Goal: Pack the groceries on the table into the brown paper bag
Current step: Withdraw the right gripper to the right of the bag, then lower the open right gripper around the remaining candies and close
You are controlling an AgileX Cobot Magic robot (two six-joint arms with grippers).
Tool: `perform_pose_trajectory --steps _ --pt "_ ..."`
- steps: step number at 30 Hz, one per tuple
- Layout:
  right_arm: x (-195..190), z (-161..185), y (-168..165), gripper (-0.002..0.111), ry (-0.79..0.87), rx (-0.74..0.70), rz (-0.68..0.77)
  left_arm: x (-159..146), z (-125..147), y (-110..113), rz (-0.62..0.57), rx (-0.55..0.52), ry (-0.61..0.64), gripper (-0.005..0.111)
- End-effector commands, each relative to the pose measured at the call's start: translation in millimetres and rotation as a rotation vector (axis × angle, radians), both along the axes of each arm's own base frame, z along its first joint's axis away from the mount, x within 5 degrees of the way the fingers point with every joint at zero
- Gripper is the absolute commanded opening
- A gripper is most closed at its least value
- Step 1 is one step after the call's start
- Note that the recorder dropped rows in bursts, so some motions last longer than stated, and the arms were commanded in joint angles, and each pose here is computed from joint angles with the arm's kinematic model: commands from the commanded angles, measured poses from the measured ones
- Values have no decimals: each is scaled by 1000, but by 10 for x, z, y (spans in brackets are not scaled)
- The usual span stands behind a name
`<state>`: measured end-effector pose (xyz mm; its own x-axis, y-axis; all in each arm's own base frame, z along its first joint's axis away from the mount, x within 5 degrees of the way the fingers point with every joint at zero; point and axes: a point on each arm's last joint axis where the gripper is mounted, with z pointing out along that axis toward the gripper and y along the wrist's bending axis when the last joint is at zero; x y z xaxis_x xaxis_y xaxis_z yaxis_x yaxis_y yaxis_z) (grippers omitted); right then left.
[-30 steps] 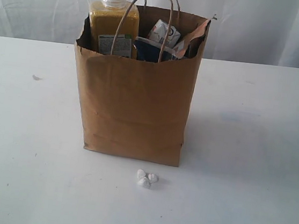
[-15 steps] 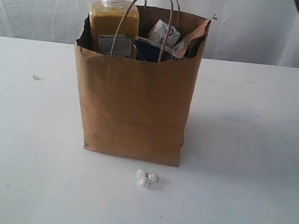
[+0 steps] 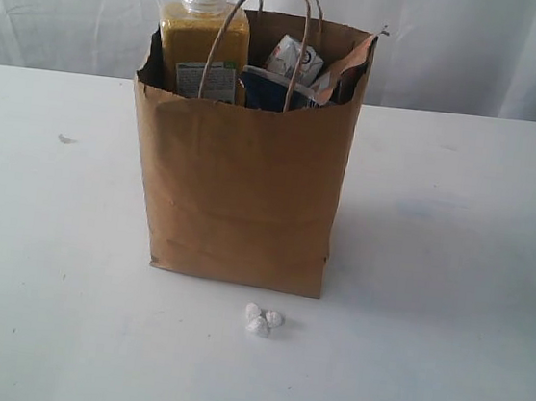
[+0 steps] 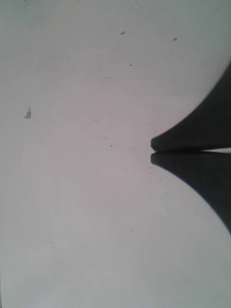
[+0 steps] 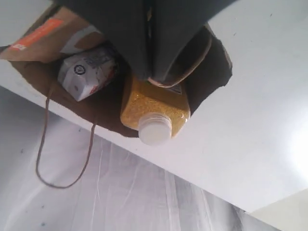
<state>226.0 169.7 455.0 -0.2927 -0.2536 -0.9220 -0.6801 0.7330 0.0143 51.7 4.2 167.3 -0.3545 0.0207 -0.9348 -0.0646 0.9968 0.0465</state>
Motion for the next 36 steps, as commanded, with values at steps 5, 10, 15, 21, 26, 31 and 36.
perform_pose_trajectory --steps 5,10,15,21,26,31,36 --pt "-629 71 -524 0 101 -286 4 0 -2 -6 -2 -17 -8 0" --pt "-741 -288 -691 0 230 -466 -24 0 -2 -6 -2 -17 -8 0" --pt "-785 -1080 -640 0 500 -519 5 0 -2 -6 -2 -17 -8 0" --pt "-780 -1542 -451 0 549 -278 31 0 -2 -6 -2 -17 -8 0" --pt "-749 -1810 -421 0 486 -204 23 0 -2 -6 -2 -17 -8 0" --pt "-743 -2052 -398 15 564 -180 -6 0 -2 -6 -2 -17 -8 0" --pt "-655 -2160 -296 38 651 -103 -45 0 -2 -6 -2 -17 -8 0"
